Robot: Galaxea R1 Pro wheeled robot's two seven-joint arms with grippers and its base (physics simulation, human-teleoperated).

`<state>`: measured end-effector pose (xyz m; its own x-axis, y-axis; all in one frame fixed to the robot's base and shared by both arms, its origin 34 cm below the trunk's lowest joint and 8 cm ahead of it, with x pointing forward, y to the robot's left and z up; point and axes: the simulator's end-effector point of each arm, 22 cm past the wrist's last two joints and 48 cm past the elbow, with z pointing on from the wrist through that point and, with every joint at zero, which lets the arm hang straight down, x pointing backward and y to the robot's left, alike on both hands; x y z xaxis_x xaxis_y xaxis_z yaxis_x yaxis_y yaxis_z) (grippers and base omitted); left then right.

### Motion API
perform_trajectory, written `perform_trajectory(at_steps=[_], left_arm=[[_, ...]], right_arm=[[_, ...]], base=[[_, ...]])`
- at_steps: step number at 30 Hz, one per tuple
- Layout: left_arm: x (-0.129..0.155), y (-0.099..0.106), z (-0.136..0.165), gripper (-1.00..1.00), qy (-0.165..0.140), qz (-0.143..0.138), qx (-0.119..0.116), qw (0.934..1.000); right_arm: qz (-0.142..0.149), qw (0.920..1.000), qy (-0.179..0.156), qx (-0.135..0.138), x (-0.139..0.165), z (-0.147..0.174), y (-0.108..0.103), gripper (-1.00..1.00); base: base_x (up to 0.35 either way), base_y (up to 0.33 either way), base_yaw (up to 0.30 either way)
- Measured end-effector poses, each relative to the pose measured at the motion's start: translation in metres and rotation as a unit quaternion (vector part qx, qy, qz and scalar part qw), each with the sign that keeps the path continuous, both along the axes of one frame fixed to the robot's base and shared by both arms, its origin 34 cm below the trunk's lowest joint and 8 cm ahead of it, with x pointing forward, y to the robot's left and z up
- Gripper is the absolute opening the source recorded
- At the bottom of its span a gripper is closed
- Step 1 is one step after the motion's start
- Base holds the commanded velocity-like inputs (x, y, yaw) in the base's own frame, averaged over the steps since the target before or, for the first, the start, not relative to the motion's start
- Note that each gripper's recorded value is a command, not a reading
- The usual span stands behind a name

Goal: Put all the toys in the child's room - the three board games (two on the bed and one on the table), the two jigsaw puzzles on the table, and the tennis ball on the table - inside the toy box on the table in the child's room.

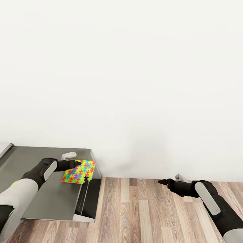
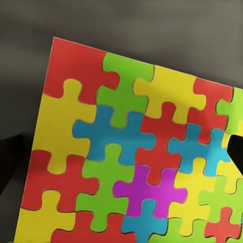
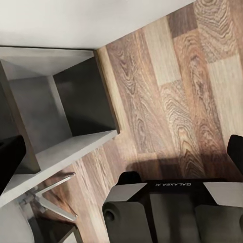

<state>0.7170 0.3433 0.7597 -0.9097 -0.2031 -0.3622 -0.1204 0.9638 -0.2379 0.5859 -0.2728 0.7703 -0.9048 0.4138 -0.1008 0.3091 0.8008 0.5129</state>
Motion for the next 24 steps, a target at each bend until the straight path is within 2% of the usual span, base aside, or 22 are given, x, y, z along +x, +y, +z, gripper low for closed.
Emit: perform_trajectory(at_steps=[3, 7, 8, 15, 17, 19, 23, 24], left_arm=[[0.003, 0.006, 0.003, 1.0, -0.005, 0.004, 0.001, 1.0], [0.01, 0.038, 0.017, 1.0, -0.023, 0.042, -0.012, 0.9988], [0.012, 0.041, 0.02, 1.0, -0.026, 0.046, -0.015, 0.9985], [0.023, 0.074, 0.045, 1.0, -0.051, 0.055, -0.016, 0.997], [0.022, 0.081, 0.051, 1.0, -0.052, 0.056, -0.025, 0.9968], [0.021, 0.083, 0.055, 1.0, -0.052, 0.055, -0.037, 0.9964], [0.018, 0.077, 0.068, 1.0, -0.05, 0.051, -0.092, 0.9932], [0.015, 0.07, 0.074, 1.0, -0.046, 0.047, -0.122, 0.9903]], right_arm=[[0.0, 1.0, 0.0, 0.0, 0.0, 0.0, -0.001, 1.0], [-0.001, 1.0, 0.0, 0.0, 0.0, 0.0, 0.0, 1.0], [-0.001, 1.0, 0.0, 0.0, 0.0, 0.0, 0.0, 1.0], [0.0, 1.0, 0.001, 0.0, 0.0, -0.001, 0.0, 1.0], [0.0, 1.0, 0.001, 0.0, 0.0, -0.001, 0.0, 1.0], [0.0, 1.0, 0.001, 0.0, 0.0, -0.001, 0.0, 1.0], [0.0, 1.0, 0.001, 0.0, 0.0, -0.001, 0.0, 1.0], [0.0, 1.0, 0.001, 0.0, 0.0, -0.001, 0.0, 1.0]], base=[[0.0, 0.0, 0.0], [0.0, 0.0, 0.0], [0.0, 0.0, 0.0], [0.0, 0.0, 0.0], [0.0, 0.0, 0.0], [0.0, 0.0, 0.0], [0.0, 0.0, 0.0], [0.0, 0.0, 0.0]])
